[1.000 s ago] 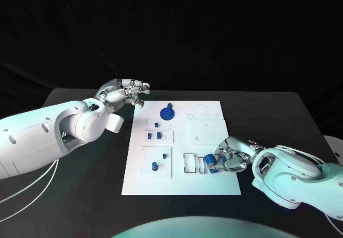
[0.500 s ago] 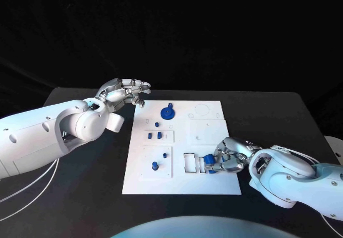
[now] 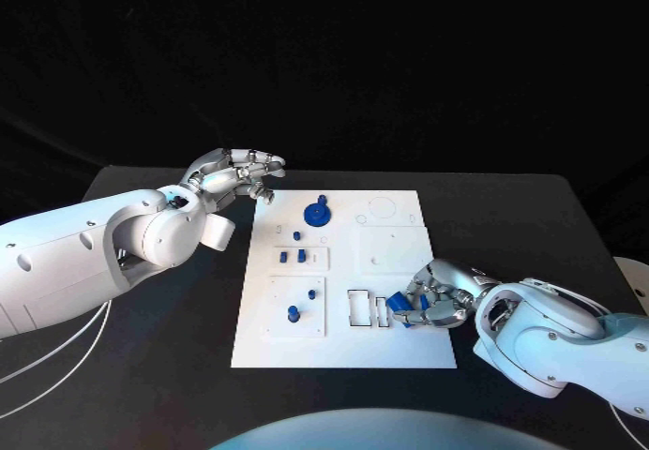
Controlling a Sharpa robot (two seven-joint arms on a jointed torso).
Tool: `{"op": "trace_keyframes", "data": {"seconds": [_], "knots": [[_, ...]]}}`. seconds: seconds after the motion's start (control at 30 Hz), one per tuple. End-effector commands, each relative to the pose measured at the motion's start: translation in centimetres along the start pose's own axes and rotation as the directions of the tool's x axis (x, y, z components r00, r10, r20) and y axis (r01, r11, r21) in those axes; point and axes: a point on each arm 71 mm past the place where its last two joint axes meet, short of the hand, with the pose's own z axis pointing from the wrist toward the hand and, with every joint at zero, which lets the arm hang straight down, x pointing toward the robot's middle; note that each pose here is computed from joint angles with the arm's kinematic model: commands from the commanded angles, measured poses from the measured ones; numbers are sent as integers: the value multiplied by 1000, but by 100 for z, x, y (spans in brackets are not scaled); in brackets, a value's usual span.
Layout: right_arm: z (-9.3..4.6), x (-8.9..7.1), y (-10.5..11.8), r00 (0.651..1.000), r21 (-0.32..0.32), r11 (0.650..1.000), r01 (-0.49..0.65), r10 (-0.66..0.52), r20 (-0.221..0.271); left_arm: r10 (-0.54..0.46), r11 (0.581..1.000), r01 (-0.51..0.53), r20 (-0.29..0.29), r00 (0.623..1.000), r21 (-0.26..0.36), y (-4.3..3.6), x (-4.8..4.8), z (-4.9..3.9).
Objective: Assemble the parts on the task board
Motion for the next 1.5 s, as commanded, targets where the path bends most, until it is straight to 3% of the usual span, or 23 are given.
{"op": "trace_keyframes", "data": {"seconds": [0.03,0.37,0.83,1.5], "knots": [[-19,-30,1,993,33,993,-116,116,-7,-9,1000,9,-13,1000,4,-7,24,7],[-51,-128,82,971,55,970,-235,237,-34,-9,1000,9,-16,1000,2,-3,37,21],[32,25,325,957,37,970,-242,244,-156,-10,1000,10,-21,1000,2,-3,53,28],[185,81,477,978,-2,987,-163,161,-133,-12,1000,12,-27,1000,1,-3,63,31]]}}
